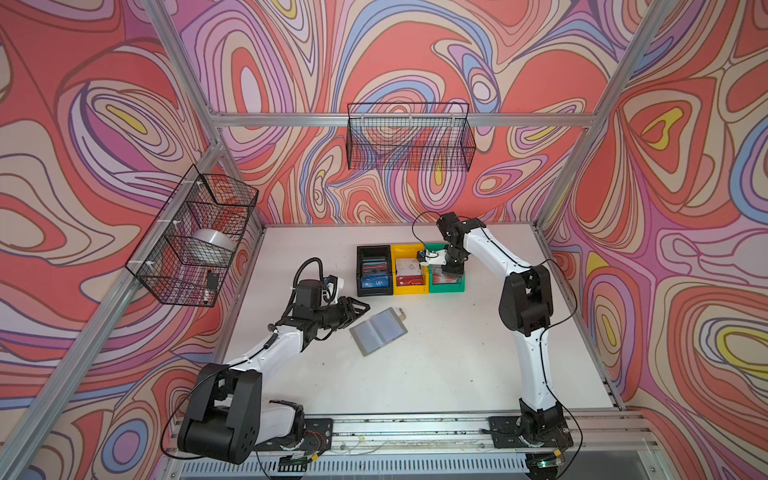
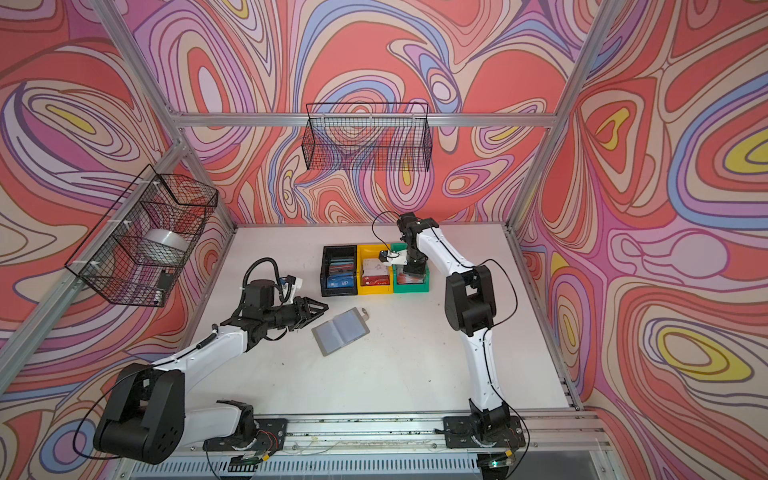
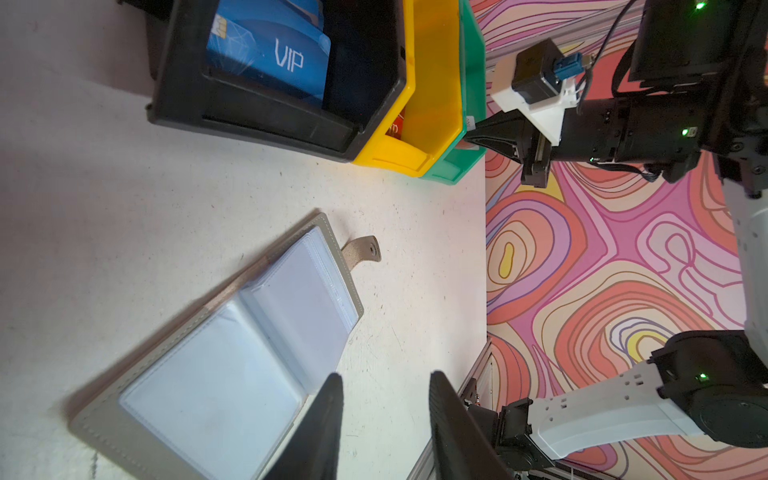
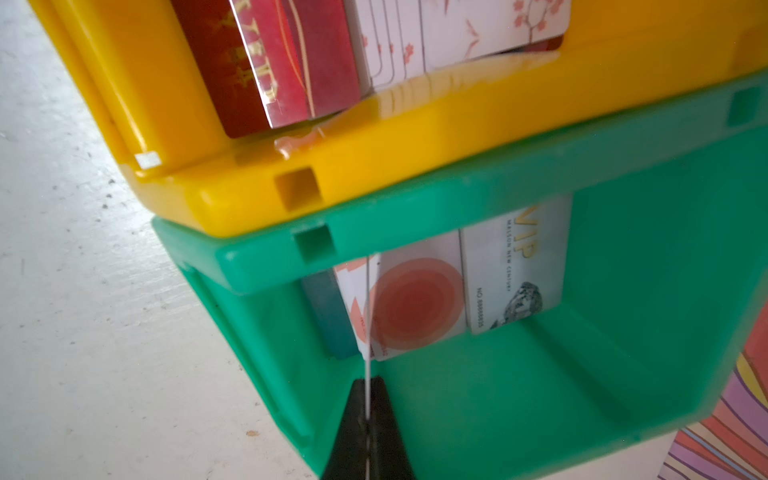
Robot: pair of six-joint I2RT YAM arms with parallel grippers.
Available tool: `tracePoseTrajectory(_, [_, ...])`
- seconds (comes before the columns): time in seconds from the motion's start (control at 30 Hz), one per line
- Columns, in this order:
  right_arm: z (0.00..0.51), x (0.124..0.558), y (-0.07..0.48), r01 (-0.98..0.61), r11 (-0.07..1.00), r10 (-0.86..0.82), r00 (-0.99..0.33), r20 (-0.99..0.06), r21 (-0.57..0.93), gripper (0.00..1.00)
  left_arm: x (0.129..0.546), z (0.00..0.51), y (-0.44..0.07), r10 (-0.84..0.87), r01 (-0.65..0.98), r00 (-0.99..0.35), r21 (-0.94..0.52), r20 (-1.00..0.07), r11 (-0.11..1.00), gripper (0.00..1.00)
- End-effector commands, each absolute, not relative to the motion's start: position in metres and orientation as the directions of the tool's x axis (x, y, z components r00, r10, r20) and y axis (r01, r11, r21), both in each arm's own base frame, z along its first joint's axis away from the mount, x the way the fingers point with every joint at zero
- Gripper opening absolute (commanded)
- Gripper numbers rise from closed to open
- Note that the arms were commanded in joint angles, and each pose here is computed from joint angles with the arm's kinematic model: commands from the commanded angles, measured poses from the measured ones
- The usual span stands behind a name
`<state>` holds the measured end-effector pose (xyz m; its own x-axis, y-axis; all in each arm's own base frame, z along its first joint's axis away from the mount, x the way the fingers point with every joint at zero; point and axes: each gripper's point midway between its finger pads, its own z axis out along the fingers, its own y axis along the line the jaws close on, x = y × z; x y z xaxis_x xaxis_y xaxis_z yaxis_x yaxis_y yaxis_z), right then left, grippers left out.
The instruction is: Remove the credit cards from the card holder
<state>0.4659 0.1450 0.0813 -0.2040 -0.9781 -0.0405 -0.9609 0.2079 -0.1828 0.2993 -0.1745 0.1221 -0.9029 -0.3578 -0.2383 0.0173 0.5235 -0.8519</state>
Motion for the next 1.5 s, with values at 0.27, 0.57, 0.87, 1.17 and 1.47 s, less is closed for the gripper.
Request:
tracePoseTrajectory(0.27, [0.068,0.442,0.148,-0.971,0.220,-0.975,-0.220,-0.007,-0.090,0.00,0.303,0.115,-0.174,-0.367,0.009,-0.901,-0.855,-0.232,0.519,0.38])
tracePoseTrajectory(0.57, [0.070,0.440,0.155,-0.968,0.238,-0.971,-0.235,-0.043,-0.079,0.00,0.305,0.111,-0.175,-0.363,0.007,-0.904,-0.858,-0.224,0.514,0.38])
tracePoseTrajectory(0.87, [0.070,0.464,0.151,-0.946,0.264,-0.964,-0.262,-0.036,-0.189,0.46,0.306,0.112,-0.176,-0.361,0.011,-0.905,-0.861,-0.225,0.509,0.38])
tracePoseTrajectory(1.17, [0.090,0.496,0.149,-0.885,0.328,-0.944,-0.320,-0.082,-0.330,0.98,0.306,0.110,-0.176,-0.360,0.008,-0.906,-0.861,-0.221,0.509,0.38])
tracePoseTrajectory(1.47, [0.160,0.490,0.168,-0.783,0.507,-0.851,-0.386,-0.356,-0.361,0.98,0.308,0.115,-0.171,-0.351,0.013,-0.902,-0.828,-0.251,0.560,0.38])
